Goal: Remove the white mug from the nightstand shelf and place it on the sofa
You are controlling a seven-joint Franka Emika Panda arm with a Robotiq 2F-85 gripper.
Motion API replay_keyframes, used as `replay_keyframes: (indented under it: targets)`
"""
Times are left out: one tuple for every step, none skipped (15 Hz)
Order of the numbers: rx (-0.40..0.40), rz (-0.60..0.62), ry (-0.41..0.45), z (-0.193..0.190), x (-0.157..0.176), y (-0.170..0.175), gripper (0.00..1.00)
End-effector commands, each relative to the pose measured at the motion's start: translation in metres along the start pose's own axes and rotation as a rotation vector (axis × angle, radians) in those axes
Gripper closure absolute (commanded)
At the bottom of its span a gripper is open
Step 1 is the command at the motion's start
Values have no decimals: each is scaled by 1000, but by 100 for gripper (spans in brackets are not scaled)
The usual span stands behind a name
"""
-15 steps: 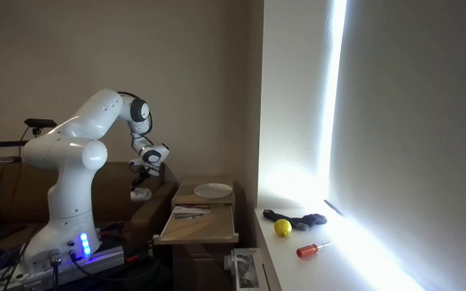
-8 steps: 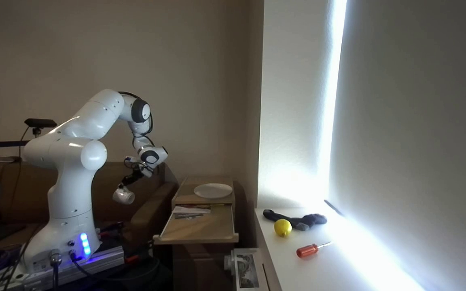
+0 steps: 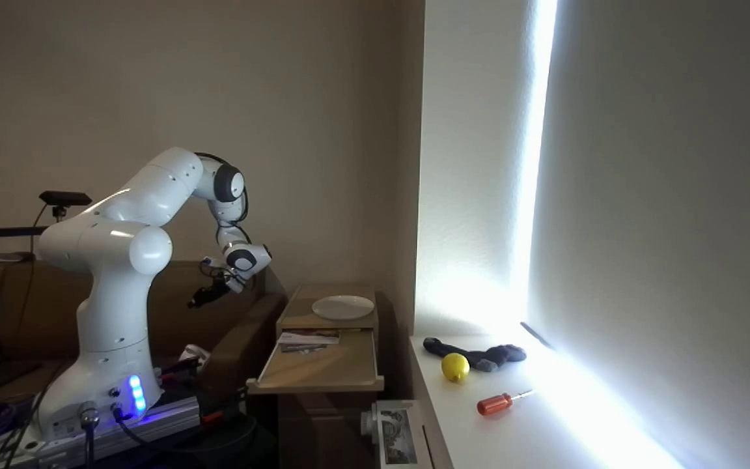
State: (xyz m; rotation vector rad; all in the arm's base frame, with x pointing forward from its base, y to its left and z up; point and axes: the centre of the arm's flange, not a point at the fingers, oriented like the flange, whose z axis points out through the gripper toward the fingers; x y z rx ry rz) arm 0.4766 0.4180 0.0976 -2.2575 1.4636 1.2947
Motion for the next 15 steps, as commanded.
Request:
replay_keyframes:
  targets:
    - [14,16,-85,-6,-3,1,23]
    - [19,20,-101,-9,-4,1,15]
    - [26,26,-125,-14,-7,1,9]
    - [30,36,-151,-20,-9,3,2]
    - [30,46,-171,-24,-9,4,0]
    - [27,76,-208,-33,-9,5,0]
    - [26,104,-245,-41,-9,6,0]
    - [26,75,-175,-20,-7,-3,0]
    - [27,84,-199,-27,-6,-3,0]
    - [28,88,-213,-33,-5,-3,0]
    - [29,90,-220,-37,-4,-3,0]
    - [29,91,-221,-39,-4,-3,0]
    - [29,90,-221,-38,-5,-3,0]
    - [27,89,-222,-38,-6,-2,0]
    - [26,89,-223,-37,-6,-2,0]
